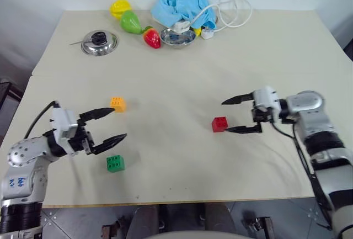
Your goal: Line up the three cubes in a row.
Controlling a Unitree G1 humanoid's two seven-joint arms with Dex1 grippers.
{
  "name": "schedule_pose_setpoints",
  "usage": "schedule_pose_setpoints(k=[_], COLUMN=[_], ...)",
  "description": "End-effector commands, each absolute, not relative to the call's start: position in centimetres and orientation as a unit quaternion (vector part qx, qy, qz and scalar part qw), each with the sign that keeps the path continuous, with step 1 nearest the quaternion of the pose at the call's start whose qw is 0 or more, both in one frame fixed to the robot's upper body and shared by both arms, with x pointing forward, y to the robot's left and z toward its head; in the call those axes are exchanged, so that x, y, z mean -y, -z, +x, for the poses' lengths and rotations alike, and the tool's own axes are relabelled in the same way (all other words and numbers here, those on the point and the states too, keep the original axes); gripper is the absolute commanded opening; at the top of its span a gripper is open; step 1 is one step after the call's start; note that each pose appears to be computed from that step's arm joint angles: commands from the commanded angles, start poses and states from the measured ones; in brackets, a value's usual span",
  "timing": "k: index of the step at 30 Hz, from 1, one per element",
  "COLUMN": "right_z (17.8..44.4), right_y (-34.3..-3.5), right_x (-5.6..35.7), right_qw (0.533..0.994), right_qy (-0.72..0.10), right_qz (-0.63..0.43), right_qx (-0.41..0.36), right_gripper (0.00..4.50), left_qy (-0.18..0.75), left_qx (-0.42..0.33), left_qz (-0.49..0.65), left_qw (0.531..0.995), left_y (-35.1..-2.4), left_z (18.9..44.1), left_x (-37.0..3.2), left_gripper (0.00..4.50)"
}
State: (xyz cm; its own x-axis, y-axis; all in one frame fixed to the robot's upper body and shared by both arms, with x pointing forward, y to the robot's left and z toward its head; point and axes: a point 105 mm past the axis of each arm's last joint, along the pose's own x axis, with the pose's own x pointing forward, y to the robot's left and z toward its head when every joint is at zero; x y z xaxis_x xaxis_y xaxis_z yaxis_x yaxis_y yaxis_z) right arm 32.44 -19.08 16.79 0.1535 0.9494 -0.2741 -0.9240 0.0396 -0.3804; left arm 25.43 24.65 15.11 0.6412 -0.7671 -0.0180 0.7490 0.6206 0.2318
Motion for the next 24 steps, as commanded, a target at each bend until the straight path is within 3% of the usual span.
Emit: schedule_pose_setpoints(k=[1, 6, 13, 16, 24], right_z=[29.6, 25.5, 24.1, 24.0, 23.9], right_y=[-18.9, -18.0, -16.8, -16.6, -15.6], right_x=[19.2, 17.5, 15.3, 15.6, 18.6], right_qw=[0.698, 0.676, 0.665, 0.67, 0.701], right_qy=[-0.683, -0.716, -0.724, -0.72, -0.696], right_qz=[-0.201, -0.131, -0.111, -0.114, -0.13], right_qx=[0.079, 0.116, 0.143, 0.142, 0.092], right_gripper=[4.48, 4.48, 4.48, 4.48, 4.48], left_qy=[0.348, 0.267, 0.263, 0.309, 0.476], left_qx=[0.051, -0.008, -0.077, -0.077, -0.071], left_qz=[0.107, 0.081, 0.085, 0.106, 0.15], left_qw=[0.93, 0.96, 0.958, 0.942, 0.864], left_y=[-15.5, -12.6, -10.4, -11.0, -11.1], left_z=[23.9, 20.9, 18.5, 18.3, 18.2], left_x=[-28.0, -32.7, -35.1, -34.0, -26.3], left_gripper=[4.5, 4.5, 4.5, 4.5, 4.5])
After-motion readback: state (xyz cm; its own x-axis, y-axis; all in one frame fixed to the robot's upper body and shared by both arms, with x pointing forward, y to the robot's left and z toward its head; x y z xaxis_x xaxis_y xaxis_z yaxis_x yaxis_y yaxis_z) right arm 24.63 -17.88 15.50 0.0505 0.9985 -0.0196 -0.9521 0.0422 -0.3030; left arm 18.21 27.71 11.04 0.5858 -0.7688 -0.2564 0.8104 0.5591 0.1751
